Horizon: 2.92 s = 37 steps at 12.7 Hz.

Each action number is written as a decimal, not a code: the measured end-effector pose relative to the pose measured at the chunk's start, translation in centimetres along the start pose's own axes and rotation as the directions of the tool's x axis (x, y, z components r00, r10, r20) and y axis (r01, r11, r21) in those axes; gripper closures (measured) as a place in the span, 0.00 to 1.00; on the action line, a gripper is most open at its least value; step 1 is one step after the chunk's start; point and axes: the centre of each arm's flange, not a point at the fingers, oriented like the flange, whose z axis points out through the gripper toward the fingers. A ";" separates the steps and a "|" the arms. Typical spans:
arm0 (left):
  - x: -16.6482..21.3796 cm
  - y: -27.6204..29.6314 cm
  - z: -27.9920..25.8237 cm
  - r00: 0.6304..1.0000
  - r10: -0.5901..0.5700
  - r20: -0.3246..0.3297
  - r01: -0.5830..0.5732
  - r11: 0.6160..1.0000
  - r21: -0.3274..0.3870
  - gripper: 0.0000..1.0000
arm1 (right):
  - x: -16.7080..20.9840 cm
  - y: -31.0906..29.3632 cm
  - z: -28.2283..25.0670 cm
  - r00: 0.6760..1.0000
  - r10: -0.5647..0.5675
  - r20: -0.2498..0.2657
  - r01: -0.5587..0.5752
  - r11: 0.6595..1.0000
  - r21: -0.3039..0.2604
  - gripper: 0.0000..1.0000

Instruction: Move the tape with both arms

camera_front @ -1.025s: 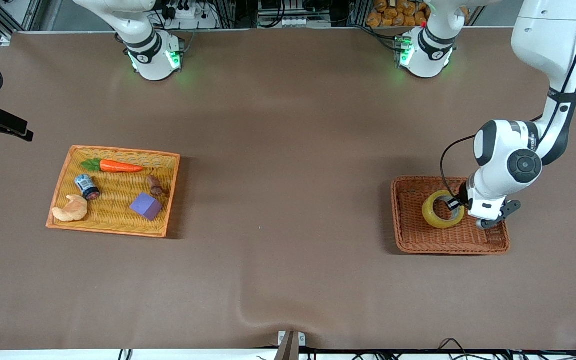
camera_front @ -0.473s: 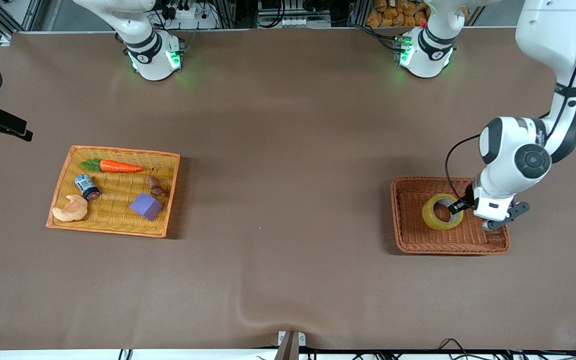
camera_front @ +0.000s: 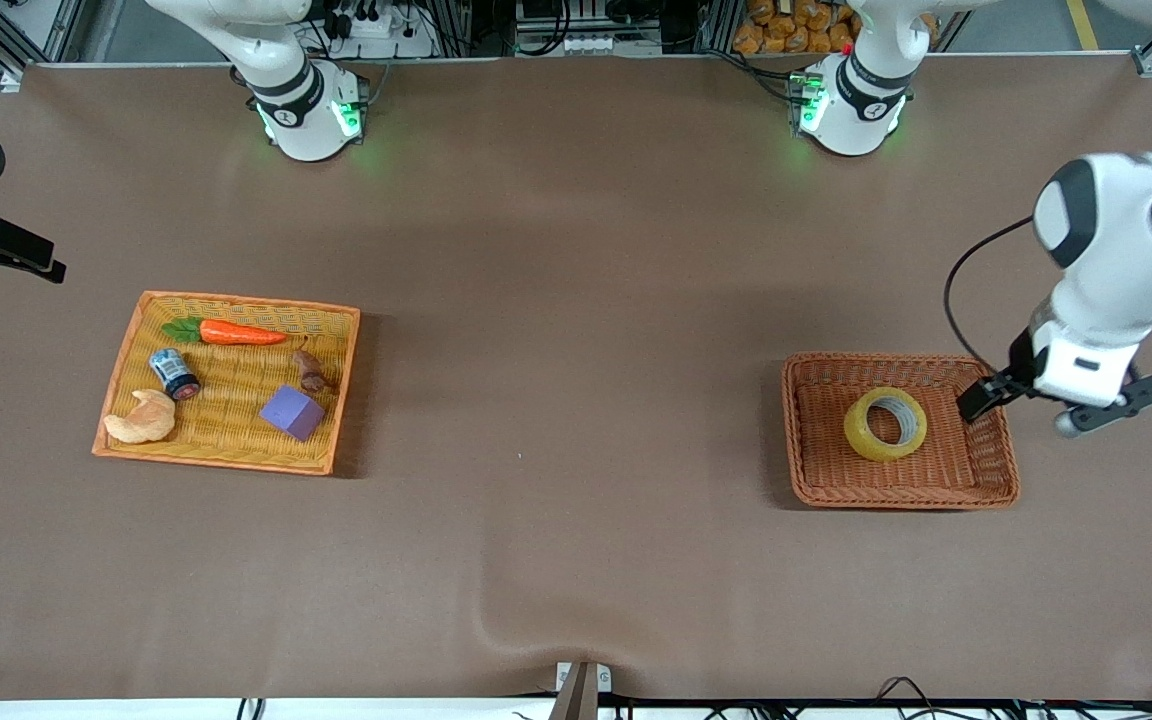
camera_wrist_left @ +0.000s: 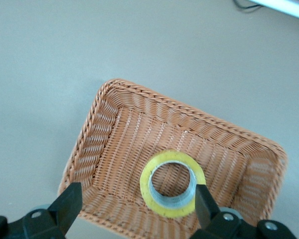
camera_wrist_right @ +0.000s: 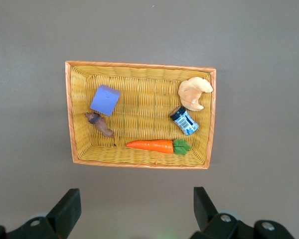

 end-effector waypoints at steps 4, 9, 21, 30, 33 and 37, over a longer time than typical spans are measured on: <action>-0.2 0.9 -7.4 0.976 0.185 0.120 -0.188 0.982 0.021 0.00 | 0.3 0.0 0.5 1.000 -0.001 0.009 0.001 1.000 0.001 0.00; -1.4 4.3 -15.4 0.917 0.349 0.195 -0.353 0.935 -0.013 0.00 | 0.3 0.0 0.5 1.000 -0.001 0.010 0.001 1.000 0.001 0.00; -3.6 4.2 -23.5 0.903 0.375 0.210 -0.361 0.927 -0.106 0.00 | 0.3 0.1 0.5 1.000 0.001 0.008 -0.001 1.000 0.001 0.00; -4.0 4.9 -23.6 0.897 0.390 0.208 -0.379 0.921 -0.092 0.00 | 0.3 0.1 0.4 1.000 0.001 0.005 -0.001 1.000 0.001 0.00; -3.9 5.2 -23.5 0.897 0.395 0.199 -0.385 0.919 -0.085 0.00 | 0.3 0.1 0.3 1.000 0.001 0.003 -0.001 1.000 0.000 0.00; -3.6 5.5 -22.5 0.894 0.395 0.210 -0.386 0.918 -0.084 0.00 | 0.3 0.0 0.3 1.000 -0.001 0.002 0.001 1.000 0.000 0.00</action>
